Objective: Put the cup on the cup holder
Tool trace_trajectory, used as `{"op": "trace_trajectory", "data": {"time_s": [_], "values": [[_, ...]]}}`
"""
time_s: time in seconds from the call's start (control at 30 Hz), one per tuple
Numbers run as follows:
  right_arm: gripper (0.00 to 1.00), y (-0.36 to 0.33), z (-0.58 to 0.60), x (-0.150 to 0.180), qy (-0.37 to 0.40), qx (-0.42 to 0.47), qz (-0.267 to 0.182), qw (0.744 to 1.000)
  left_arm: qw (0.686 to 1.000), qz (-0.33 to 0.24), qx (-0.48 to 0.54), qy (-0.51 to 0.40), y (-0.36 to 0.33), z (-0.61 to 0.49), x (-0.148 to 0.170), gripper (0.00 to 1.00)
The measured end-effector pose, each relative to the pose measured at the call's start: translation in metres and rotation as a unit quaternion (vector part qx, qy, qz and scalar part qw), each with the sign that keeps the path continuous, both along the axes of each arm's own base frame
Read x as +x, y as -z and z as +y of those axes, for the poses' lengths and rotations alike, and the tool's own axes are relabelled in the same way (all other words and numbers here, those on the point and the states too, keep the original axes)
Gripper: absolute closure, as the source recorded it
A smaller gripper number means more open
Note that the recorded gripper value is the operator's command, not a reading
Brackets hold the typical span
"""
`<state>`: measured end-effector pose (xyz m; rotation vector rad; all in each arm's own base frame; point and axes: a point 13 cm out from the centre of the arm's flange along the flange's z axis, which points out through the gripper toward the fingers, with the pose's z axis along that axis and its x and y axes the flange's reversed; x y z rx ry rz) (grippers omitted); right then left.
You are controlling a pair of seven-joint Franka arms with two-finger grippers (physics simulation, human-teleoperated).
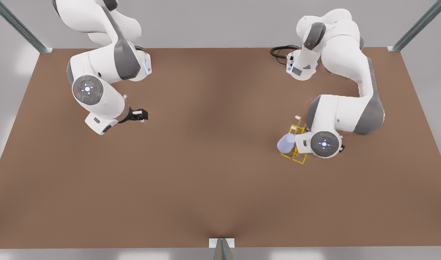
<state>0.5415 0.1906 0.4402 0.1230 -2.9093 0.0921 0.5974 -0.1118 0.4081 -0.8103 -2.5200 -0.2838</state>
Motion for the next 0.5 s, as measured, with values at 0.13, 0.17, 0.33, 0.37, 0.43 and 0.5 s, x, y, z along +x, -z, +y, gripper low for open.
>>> {"op": "trace_trajectory", "data": {"time_s": [0.13, 0.17, 0.33, 0.37, 0.43, 0.5], "values": [[0.00, 0.001, -0.003, -0.006, 0.002, -0.002, 0.015, 1.000, 0.991, -0.062, -0.077, -0.087, -0.106, 0.030, -0.081, 0.00], [0.00, 0.000, -0.006, -0.007, 0.004, -0.002, 0.017, 1.000, 0.990, -0.065, -0.079, -0.096, -0.099, 0.029, -0.099, 0.00], [0.00, -0.001, -0.013, -0.009, 0.009, -0.004, 0.025, 1.000, 0.979, -0.115, -0.097, -0.136, -0.078, 0.010, -0.097, 0.00], [0.00, -0.001, -0.016, -0.009, 0.013, -0.003, 0.027, 1.000, 0.977, -0.125, -0.099, -0.143, -0.079, 0.007, -0.093, 0.00], [0.00, -0.001, -0.025, -0.007, 0.021, -0.002, 0.029, 0.999, 0.972, -0.142, -0.102, -0.157, -0.080, 0.003, -0.086, 0.00], [0.00, -0.001, -0.026, -0.007, 0.022, -0.002, 0.030, 0.999, 0.968, -0.155, -0.103, -0.171, -0.081, 0.002, -0.081, 0.00]]}}
